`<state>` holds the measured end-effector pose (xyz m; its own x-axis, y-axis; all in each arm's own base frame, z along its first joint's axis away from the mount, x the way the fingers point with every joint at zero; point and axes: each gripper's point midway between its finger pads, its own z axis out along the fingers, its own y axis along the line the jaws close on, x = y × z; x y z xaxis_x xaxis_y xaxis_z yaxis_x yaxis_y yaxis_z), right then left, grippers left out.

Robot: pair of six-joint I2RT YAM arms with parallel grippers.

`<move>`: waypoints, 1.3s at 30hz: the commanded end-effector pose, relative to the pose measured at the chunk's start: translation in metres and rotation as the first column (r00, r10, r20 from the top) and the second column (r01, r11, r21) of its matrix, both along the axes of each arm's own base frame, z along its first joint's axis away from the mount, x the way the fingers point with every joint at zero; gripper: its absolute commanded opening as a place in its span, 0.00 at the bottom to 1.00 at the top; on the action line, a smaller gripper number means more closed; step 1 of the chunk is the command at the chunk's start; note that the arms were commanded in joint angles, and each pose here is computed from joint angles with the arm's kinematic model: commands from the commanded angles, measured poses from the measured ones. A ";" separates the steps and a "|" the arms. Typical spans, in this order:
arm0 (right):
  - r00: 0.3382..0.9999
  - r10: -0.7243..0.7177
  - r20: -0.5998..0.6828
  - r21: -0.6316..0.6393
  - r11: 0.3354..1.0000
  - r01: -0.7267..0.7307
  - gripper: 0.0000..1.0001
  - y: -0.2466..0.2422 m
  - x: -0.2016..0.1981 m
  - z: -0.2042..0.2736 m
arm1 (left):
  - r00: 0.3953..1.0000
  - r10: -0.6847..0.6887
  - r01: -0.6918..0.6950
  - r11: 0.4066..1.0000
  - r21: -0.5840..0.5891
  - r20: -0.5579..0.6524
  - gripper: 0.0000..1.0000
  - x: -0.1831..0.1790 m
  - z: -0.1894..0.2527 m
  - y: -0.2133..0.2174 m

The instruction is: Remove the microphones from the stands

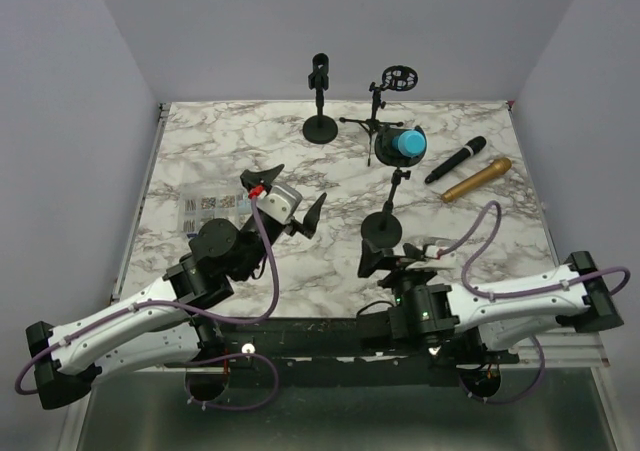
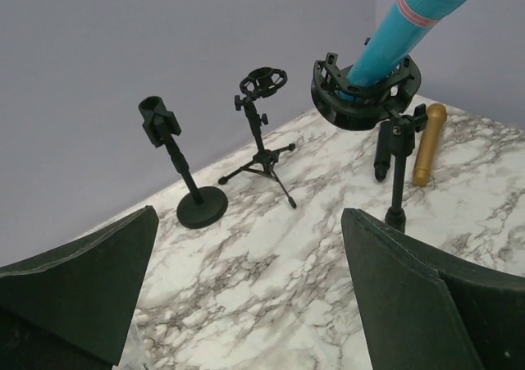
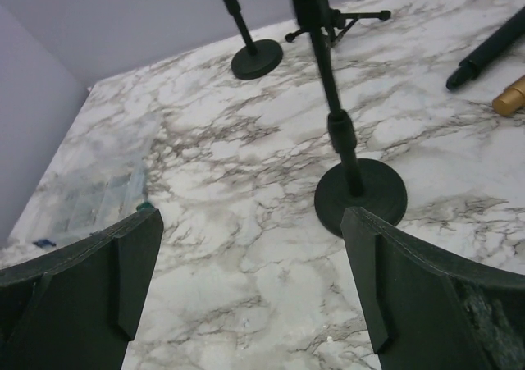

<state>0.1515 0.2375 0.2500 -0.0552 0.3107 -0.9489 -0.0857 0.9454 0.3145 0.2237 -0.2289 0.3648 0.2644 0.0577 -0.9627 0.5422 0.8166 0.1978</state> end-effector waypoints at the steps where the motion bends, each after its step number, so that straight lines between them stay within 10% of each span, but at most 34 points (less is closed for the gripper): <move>1: 0.990 -0.047 0.133 0.754 0.653 -0.070 1.00 -0.012 0.014 0.058 | 0.998 -0.045 0.040 0.992 -0.121 -0.042 0.99 -0.009 0.025 0.000; 5: 0.989 -0.100 0.106 0.902 0.428 -0.053 1.00 -0.004 0.023 0.062 | 0.995 -0.075 0.063 0.983 -0.173 -0.060 0.99 -0.015 0.038 0.002; 8: 0.984 -0.092 -0.154 0.978 0.124 0.165 1.00 0.013 0.046 0.020 | 0.989 -0.107 0.086 0.977 -0.197 -0.098 0.99 -0.020 0.042 0.000; 11: 0.925 0.107 -0.364 0.915 -0.143 0.377 1.00 0.050 0.069 -0.030 | 0.977 -0.156 0.121 0.968 -0.221 -0.147 0.98 -0.028 0.043 -0.003; 13: 0.886 0.388 -0.255 0.904 -0.230 0.361 1.00 0.089 0.093 -0.018 | 0.968 -0.157 0.112 0.968 -0.225 -0.195 0.98 -0.032 0.037 0.004; 18: 0.639 0.746 0.187 0.979 -0.197 -0.057 1.00 0.166 0.086 0.029 | 0.968 -0.099 0.034 0.963 -0.268 -0.232 0.99 -0.045 0.043 0.049; 23: 0.501 0.854 0.140 0.978 -0.040 -0.205 1.00 0.208 0.068 0.022 | 0.976 -0.051 -0.026 0.938 -0.347 -0.212 0.99 -0.058 0.056 0.096; 29: 0.594 0.803 -0.043 0.874 0.318 -0.367 1.00 0.201 0.054 -0.001 | 0.981 0.039 -0.102 0.939 -0.329 -0.192 0.99 -0.055 0.058 0.119; 34: 0.650 0.755 -0.088 0.865 0.381 -0.326 1.00 0.156 0.032 -0.027 | 0.986 0.068 -0.108 0.956 -0.273 -0.150 0.99 -0.046 0.062 0.109; 39: 0.726 0.649 -0.226 0.640 0.661 -0.392 1.00 0.103 0.030 -0.058 | 0.992 0.054 -0.078 0.972 -0.223 -0.111 0.99 -0.038 0.071 0.087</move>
